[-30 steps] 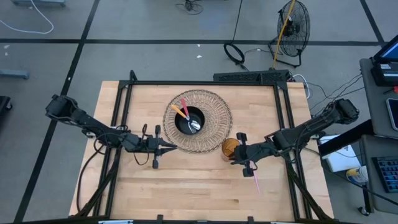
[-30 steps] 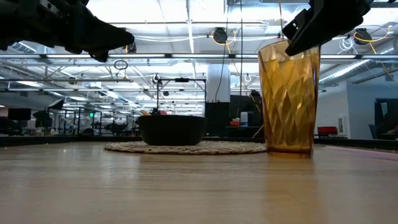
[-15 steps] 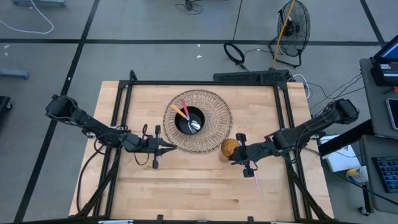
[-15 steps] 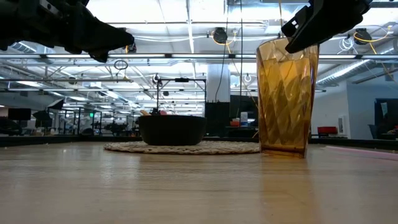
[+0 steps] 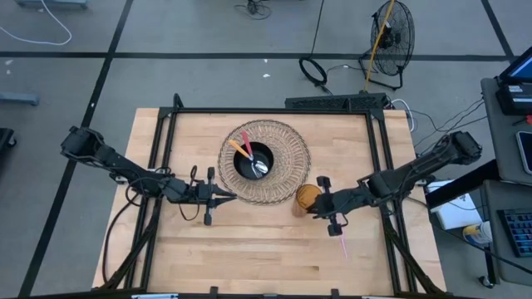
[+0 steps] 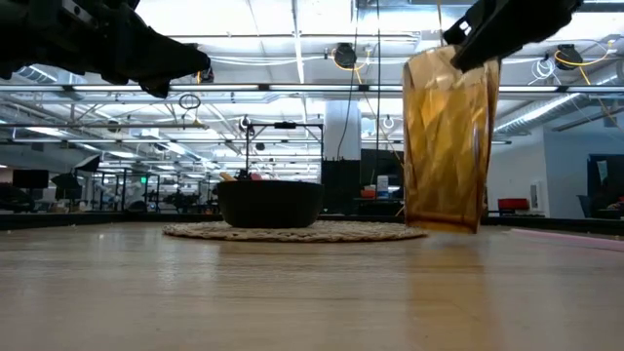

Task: Pick & Place Utensil
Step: Put the orange cup on the woven mat to the right of the black bowl

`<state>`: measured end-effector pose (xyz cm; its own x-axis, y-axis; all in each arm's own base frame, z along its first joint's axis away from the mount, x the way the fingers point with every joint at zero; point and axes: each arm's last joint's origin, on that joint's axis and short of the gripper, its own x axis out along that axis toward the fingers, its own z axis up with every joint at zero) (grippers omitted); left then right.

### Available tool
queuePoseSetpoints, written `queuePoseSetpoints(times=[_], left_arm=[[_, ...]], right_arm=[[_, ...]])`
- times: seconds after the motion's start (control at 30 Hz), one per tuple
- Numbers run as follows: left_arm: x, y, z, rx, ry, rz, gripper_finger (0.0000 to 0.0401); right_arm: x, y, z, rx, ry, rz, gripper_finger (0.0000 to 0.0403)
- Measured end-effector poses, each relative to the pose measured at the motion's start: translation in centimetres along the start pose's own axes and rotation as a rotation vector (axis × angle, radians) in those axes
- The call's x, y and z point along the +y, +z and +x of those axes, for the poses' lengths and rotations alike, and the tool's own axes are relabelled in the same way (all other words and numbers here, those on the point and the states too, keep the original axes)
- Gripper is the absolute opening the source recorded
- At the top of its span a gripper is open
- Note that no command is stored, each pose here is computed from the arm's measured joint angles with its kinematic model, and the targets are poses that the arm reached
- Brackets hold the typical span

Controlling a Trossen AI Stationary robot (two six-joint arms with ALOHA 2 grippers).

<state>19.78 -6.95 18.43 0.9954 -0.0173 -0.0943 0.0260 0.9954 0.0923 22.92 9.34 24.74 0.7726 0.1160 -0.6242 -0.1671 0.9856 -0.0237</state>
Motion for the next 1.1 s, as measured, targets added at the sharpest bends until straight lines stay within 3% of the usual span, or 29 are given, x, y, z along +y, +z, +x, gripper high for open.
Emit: queuePoseSetpoints(times=[0.27,0.63,1.1], left_arm=[[0.0,0.0,0.0,0.001,0.000,0.004,0.0024],[0.0,0.0,0.0,0.002,-0.002,0.011,0.0024],[0.0,0.0,0.0,0.002,-0.005,0.018,0.0024]], right_arm=[[-1.1,1.9,-2.1,-0.042,-0.027,-0.041,0.0006],[-6.1,3.9,-3.3,-0.014,-0.185,-0.061,0.0009],[-12.8,3.5,-1.5,-0.017,-0.160,-0.006,0.0010]])
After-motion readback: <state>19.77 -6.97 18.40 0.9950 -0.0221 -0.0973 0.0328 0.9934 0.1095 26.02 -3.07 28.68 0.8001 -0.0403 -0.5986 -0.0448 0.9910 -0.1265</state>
